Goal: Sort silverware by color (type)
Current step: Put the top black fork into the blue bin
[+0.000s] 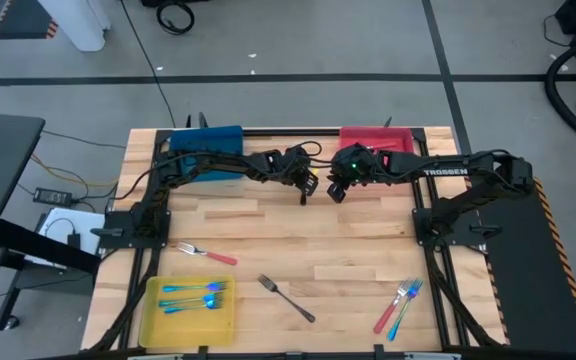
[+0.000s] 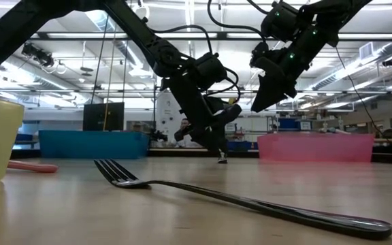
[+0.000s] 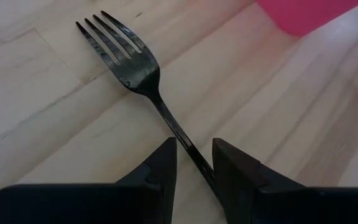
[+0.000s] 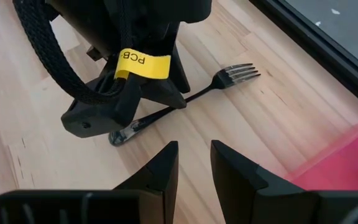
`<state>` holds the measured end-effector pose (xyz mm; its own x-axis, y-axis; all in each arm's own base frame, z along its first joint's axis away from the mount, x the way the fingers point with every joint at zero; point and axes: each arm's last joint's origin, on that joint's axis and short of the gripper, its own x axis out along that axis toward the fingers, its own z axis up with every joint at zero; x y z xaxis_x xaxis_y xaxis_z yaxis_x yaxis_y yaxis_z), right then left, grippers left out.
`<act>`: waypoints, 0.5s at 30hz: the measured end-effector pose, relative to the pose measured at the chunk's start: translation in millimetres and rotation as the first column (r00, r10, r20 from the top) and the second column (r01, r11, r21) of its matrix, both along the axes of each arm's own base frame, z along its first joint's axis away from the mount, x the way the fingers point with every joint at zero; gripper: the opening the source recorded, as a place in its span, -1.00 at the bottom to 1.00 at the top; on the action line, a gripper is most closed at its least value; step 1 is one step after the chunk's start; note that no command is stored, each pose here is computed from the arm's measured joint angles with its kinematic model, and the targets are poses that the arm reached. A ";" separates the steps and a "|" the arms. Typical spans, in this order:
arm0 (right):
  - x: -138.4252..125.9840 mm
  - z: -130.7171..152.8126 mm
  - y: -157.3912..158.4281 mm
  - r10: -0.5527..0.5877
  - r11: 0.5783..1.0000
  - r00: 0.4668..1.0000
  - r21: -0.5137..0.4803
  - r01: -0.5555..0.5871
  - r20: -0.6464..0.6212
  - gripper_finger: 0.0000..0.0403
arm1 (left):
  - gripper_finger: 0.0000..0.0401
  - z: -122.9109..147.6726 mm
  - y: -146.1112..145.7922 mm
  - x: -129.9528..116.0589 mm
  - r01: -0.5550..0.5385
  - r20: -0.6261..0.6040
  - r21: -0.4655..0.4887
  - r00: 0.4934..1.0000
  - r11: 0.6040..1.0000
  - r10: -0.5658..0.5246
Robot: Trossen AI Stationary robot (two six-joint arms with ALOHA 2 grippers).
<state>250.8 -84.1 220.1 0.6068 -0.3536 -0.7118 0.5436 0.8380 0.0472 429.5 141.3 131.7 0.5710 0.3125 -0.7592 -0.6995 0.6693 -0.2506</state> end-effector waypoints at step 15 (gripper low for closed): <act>2.2 0.4 5.1 0.010 0.999 1.000 0.038 -0.010 0.024 -0.49 | -0.56 74.1 -7.5 -23.5 0.203 -0.080 0.188 0.978 0.961 -0.191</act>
<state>253.0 -79.0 220.5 0.6272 -0.3207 -0.7098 0.5336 0.8407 0.0917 406.0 133.8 205.8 0.5908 0.3433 -0.7302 -0.5585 0.8271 -0.0630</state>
